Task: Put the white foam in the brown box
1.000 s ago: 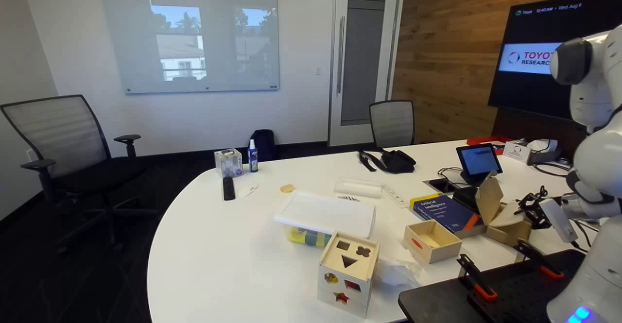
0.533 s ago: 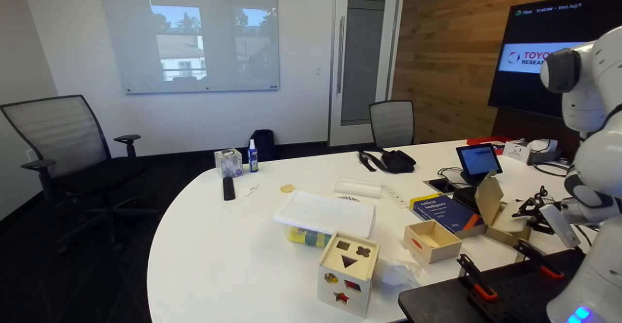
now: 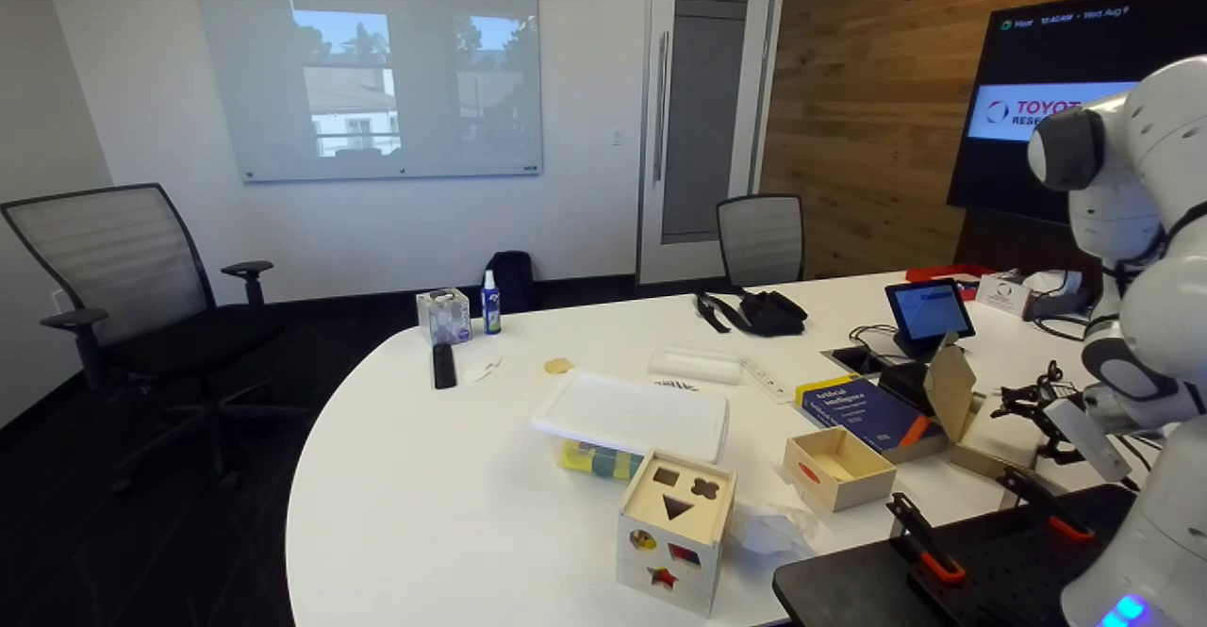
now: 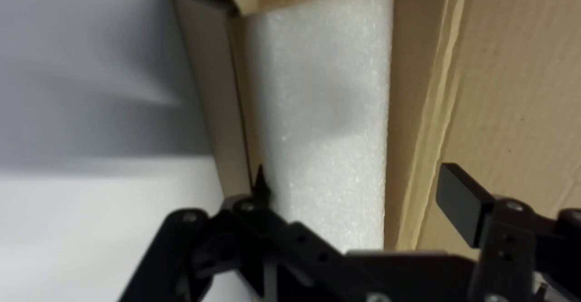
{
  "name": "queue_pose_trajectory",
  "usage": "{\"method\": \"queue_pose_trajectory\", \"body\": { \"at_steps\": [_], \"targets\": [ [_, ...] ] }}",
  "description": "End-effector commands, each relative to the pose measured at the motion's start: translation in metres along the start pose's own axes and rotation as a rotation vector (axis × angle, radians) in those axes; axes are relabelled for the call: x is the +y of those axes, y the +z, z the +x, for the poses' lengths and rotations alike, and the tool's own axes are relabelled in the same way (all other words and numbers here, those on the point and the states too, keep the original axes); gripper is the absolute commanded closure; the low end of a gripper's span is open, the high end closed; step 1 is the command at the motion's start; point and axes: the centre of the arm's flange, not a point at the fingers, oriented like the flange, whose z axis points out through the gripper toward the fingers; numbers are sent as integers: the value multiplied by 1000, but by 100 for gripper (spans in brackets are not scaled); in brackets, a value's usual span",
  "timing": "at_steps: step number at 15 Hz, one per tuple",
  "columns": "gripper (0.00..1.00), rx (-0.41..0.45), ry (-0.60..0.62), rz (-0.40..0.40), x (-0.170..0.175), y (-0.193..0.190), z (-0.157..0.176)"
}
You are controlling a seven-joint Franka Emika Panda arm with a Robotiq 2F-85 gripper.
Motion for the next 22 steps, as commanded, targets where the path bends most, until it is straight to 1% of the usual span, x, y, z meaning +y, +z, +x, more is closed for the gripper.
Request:
{"method": "queue_pose_trajectory", "body": {
  "at_steps": [1, 6, 8, 12, 15, 18, 22],
  "targets": [
    [0, -37, -8, -104, -9, 5, 5],
    [0, -90, -37, -181, -15, 11, 5],
    [0, -118, -43, -226, -19, 13, 6],
    [0, -132, -23, -275, -37, 4, 11],
    [0, -121, -5, -324, -51, 1, 16],
    [0, -83, 23, -378, -66, -3, 22],
    [0, -36, 44, -412, -82, -12, 30]
  ]
}}
